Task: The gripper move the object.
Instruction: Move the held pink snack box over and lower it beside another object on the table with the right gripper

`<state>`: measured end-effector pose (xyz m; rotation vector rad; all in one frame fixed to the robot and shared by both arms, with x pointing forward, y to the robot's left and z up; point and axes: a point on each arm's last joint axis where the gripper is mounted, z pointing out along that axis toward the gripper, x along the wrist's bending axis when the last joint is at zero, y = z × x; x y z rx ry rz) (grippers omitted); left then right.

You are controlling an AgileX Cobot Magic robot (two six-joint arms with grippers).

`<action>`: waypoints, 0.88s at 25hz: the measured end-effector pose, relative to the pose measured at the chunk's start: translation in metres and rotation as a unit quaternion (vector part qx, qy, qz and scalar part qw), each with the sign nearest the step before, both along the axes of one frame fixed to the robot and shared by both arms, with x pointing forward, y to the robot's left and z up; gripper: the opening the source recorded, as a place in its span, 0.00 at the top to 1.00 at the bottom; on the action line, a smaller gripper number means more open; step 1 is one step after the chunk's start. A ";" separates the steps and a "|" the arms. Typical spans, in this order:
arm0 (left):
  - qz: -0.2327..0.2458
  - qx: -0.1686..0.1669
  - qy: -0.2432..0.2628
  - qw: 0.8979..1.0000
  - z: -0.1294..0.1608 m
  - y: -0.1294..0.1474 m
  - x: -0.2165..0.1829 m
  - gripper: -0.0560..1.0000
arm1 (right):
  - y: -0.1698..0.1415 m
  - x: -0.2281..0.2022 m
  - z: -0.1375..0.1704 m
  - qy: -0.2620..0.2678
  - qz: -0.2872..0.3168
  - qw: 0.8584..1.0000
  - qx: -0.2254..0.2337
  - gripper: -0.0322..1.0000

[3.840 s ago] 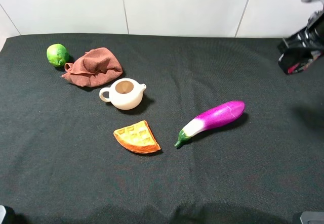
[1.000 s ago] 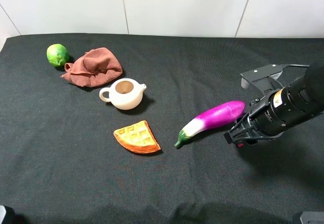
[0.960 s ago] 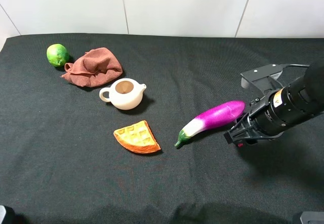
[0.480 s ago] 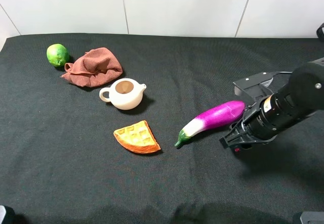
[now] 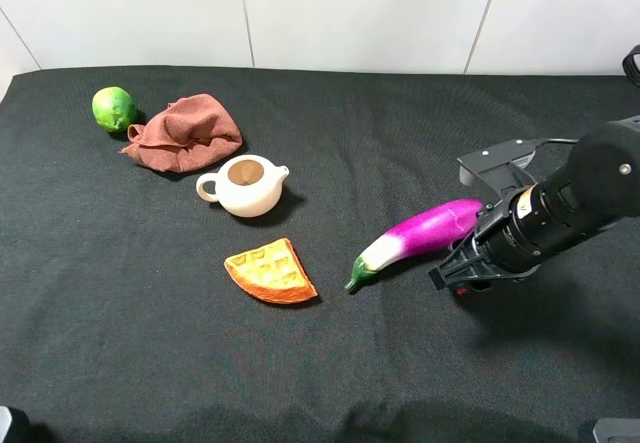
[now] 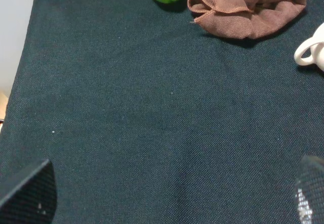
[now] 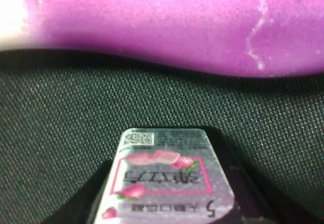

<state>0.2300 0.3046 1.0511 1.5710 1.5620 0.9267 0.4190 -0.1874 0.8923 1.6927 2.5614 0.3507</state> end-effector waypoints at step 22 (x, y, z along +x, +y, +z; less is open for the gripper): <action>0.000 0.000 0.000 1.000 0.000 0.000 0.000 0.01 | 0.001 0.002 -0.009 0.005 0.007 1.000 -0.008 0.64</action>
